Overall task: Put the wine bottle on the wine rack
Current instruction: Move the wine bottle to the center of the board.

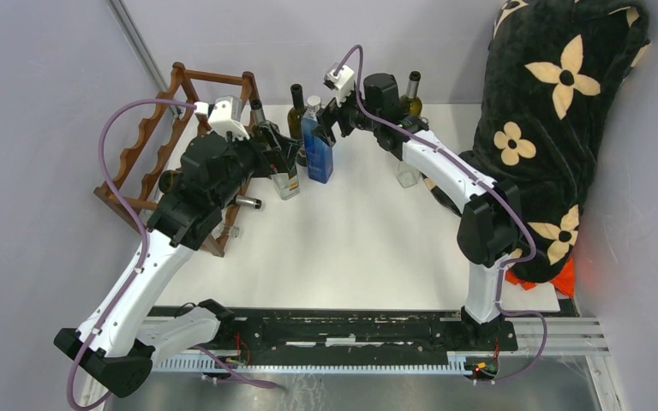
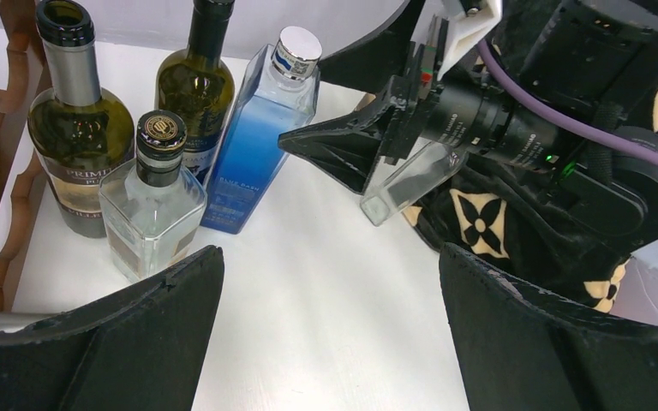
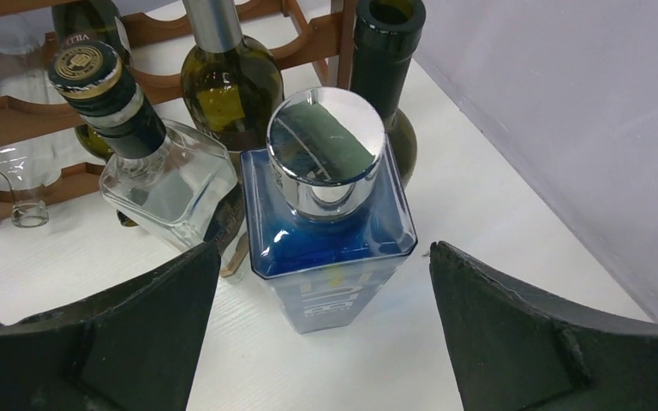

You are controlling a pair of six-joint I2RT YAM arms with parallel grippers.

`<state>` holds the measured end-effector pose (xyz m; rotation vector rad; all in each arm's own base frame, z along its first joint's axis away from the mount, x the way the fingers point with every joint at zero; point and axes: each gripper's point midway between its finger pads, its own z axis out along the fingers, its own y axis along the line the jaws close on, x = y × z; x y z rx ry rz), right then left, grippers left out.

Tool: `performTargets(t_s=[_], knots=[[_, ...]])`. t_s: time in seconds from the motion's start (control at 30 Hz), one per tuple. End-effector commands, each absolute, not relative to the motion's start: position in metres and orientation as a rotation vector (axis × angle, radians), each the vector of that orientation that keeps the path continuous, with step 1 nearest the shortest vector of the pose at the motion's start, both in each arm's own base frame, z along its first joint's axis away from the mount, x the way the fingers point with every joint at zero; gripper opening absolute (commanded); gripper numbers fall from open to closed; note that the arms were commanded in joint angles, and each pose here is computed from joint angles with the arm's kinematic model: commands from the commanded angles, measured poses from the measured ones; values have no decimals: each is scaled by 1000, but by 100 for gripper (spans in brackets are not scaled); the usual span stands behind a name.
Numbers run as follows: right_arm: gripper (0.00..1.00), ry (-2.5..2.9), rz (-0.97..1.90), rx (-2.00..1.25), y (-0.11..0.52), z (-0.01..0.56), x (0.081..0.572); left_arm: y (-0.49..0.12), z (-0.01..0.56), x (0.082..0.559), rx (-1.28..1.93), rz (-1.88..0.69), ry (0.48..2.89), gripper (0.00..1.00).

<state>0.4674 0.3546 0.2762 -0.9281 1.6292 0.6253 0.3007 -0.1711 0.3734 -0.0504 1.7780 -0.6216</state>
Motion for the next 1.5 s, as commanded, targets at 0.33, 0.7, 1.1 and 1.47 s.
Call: performTargets(t_s=[0.33,0.7,1.1,1.47], knots=[[98,1301,754,-1096,391,301,477,-167,392,303,22,-576,1719,100],[42,1202,793,-1052,365,324,492,-168,387,307,38,-553,1731,100],[19,1229,591,-926,288,356,538,-174,383,313,60,-559,1736,100],[37,1320,497,-833,239,335,576,-179,378,316,76,-565,1750,100]])
